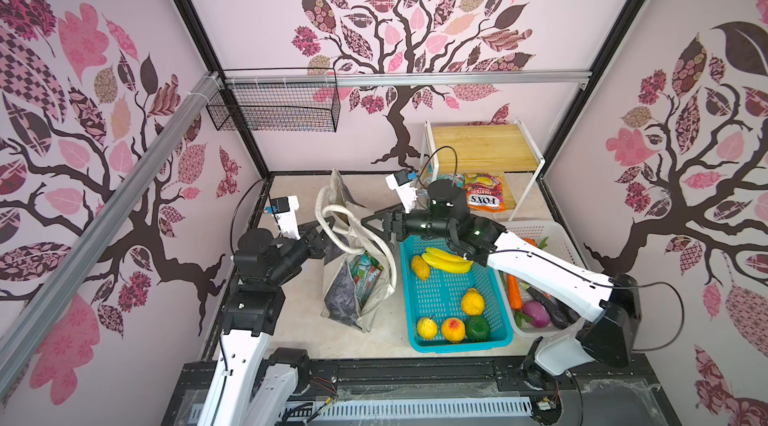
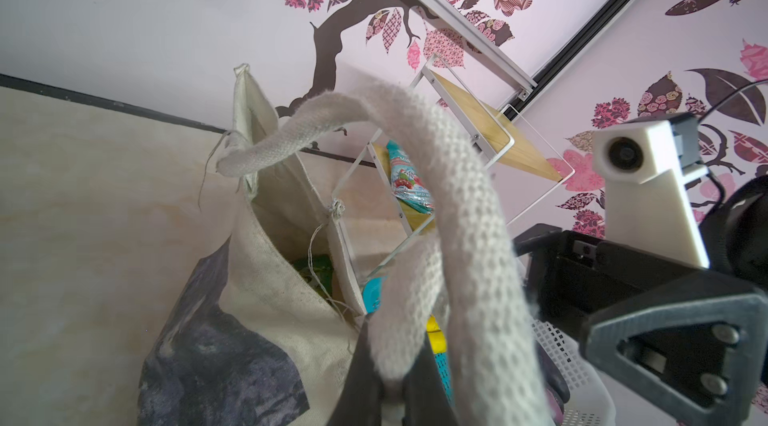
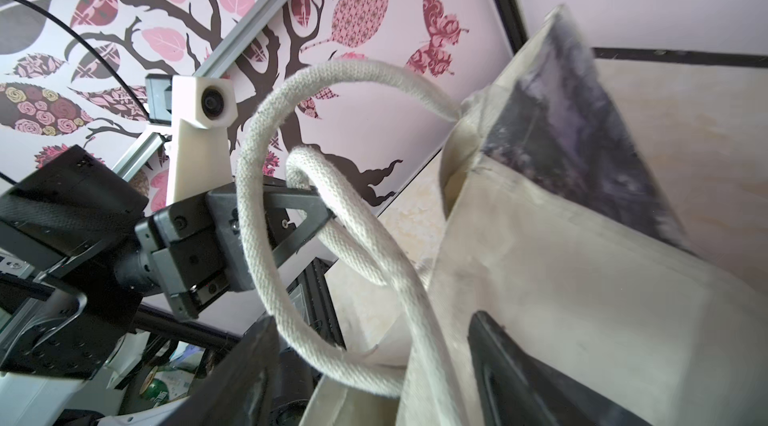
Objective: Place the food into the grocery bag and tie it
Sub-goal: 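Pull the right gripper back over the teal basket, looping the handles together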
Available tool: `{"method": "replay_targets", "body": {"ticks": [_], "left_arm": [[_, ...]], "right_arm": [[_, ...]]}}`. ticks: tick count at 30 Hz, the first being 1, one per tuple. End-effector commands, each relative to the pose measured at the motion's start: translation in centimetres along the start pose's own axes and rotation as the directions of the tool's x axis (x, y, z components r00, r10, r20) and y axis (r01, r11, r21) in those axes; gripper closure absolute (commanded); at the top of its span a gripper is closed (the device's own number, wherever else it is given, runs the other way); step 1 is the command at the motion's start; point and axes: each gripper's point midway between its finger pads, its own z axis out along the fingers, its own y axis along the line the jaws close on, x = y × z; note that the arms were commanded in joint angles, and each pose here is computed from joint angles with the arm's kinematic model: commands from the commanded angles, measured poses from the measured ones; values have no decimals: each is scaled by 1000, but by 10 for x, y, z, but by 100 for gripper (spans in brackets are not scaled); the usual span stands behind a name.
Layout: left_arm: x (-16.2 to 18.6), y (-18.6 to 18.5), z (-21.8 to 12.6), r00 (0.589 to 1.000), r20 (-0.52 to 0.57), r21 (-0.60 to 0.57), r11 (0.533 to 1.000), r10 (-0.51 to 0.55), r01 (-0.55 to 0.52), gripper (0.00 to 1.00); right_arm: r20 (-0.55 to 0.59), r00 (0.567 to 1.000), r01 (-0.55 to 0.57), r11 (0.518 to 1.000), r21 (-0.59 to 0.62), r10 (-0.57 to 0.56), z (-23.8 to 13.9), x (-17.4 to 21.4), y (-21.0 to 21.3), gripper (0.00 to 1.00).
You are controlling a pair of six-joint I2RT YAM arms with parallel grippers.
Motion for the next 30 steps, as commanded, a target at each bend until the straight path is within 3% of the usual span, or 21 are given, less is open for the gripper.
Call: {"method": "replay_targets", "body": {"ticks": [1, 9, 14, 23, 26, 30], "left_arm": [[-28, -20, -11, 995, 66, 24, 997, 77, -78, 100], [-36, -28, -18, 989, 92, 33, 993, 112, -116, 100], [-34, -31, -19, 991, 85, 45, 993, 107, -111, 100], [-35, -37, -23, 992, 70, 62, 992, 103, -107, 100], [-35, -39, -28, 990, 78, 58, 990, 121, -126, 100], [-36, -42, -33, 986, 90, 56, 988, 141, -146, 100]], "right_arm": [[20, 997, 81, 997, -2, -81, -16, -1, 8, 26], [29, 982, 182, 979, 92, -186, -16, 2, -29, 33], [19, 962, 267, 956, 123, -272, -7, 5, -43, 17], [48, 908, 416, 909, 14, -416, 19, 1, -36, 22], [54, 879, 474, 880, -18, -473, 27, 1, -33, 28], [52, 883, 468, 883, -30, -466, 34, -3, -45, 28]]}}
